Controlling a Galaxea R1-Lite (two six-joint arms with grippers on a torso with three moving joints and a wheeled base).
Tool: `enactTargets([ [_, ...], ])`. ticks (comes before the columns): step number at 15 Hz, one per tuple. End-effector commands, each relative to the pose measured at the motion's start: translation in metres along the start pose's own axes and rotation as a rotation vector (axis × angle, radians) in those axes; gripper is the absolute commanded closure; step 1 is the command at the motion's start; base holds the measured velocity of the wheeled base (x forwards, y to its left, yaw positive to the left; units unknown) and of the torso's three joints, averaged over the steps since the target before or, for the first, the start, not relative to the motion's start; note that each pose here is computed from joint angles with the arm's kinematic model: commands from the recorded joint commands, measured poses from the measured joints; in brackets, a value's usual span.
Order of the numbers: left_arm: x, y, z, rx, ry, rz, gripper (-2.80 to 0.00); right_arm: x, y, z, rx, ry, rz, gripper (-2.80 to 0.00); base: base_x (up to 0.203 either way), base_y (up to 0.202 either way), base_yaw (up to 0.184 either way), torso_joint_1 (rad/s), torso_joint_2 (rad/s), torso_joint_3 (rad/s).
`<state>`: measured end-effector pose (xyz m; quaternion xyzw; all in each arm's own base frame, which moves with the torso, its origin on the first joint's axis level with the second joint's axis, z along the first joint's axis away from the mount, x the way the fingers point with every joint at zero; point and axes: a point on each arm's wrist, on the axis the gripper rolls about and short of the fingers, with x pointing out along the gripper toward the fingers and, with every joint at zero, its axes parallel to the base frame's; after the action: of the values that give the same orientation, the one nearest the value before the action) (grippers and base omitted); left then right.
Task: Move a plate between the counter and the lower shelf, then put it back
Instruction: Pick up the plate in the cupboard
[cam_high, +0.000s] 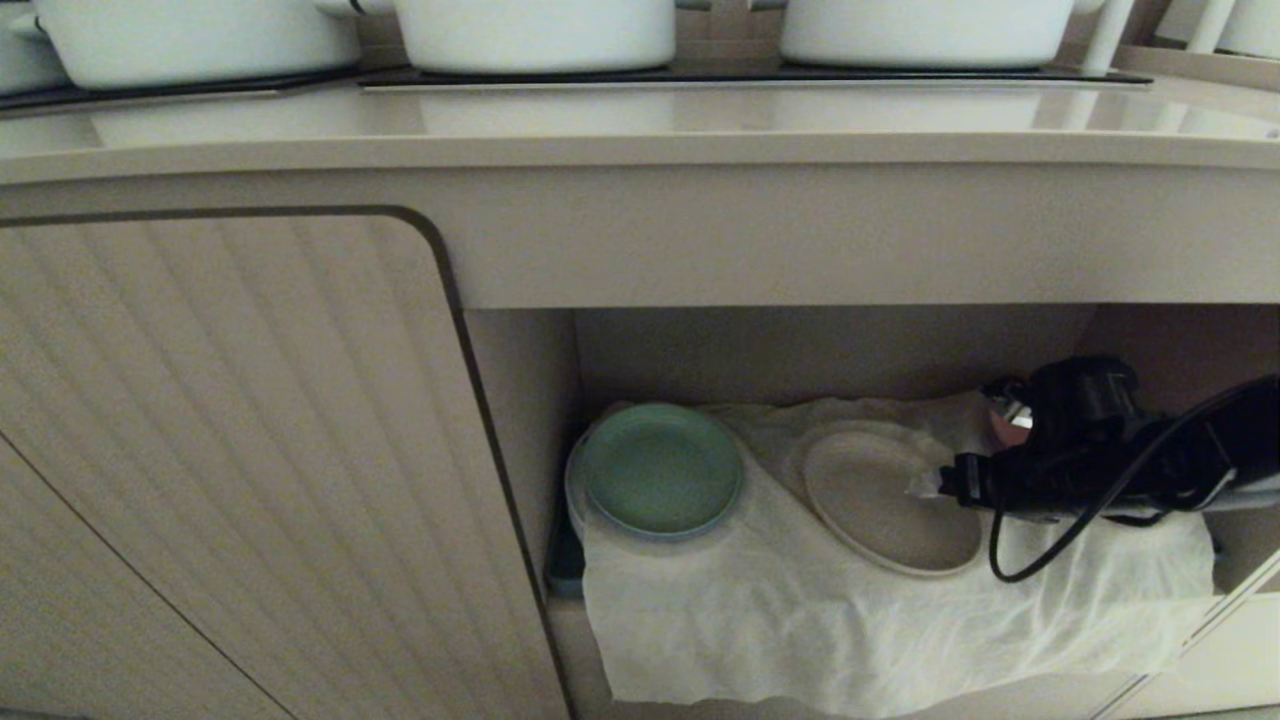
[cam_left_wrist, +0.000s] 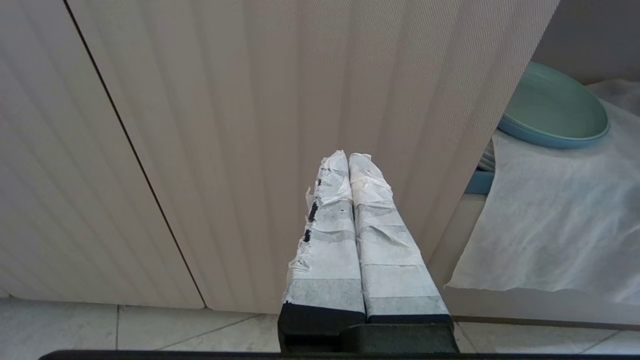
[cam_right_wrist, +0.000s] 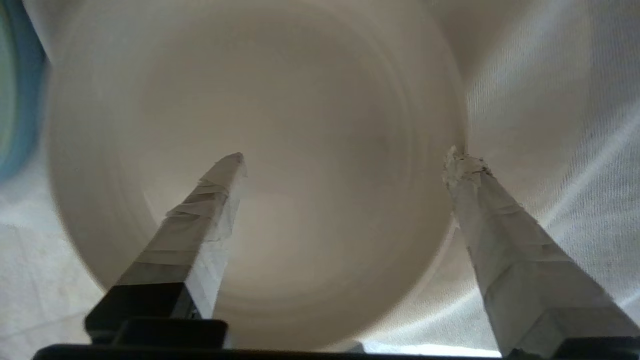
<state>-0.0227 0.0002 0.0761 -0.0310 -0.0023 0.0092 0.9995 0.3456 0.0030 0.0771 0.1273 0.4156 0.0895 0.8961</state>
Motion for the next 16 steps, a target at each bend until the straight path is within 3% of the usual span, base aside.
enactTargets([
  [1, 0.0, 0.0, 0.0, -0.001, -0.001, 0.001, 0.0, 0.0, 0.001, 0.003, 0.005, -0.011, 0.005, -2.8, 0.0, 0.0, 0.0, 0.0, 0.0, 0.0],
  [7, 0.0, 0.0, 0.0, -0.001, -0.001, 0.001, 0.0, -0.008, -0.001, 0.012, 0.02, -0.045, 0.0, -2.8, 0.0, 0.0, 0.0, 0.0, 0.0, 0.0],
  [16, 0.0, 0.0, 0.0, -0.001, -0.001, 0.001, 0.0, -0.018, -0.005, 0.011, 0.046, -0.015, -0.017, -2.8, 0.0, 0.0, 0.0, 0.0, 0.0, 0.0],
])
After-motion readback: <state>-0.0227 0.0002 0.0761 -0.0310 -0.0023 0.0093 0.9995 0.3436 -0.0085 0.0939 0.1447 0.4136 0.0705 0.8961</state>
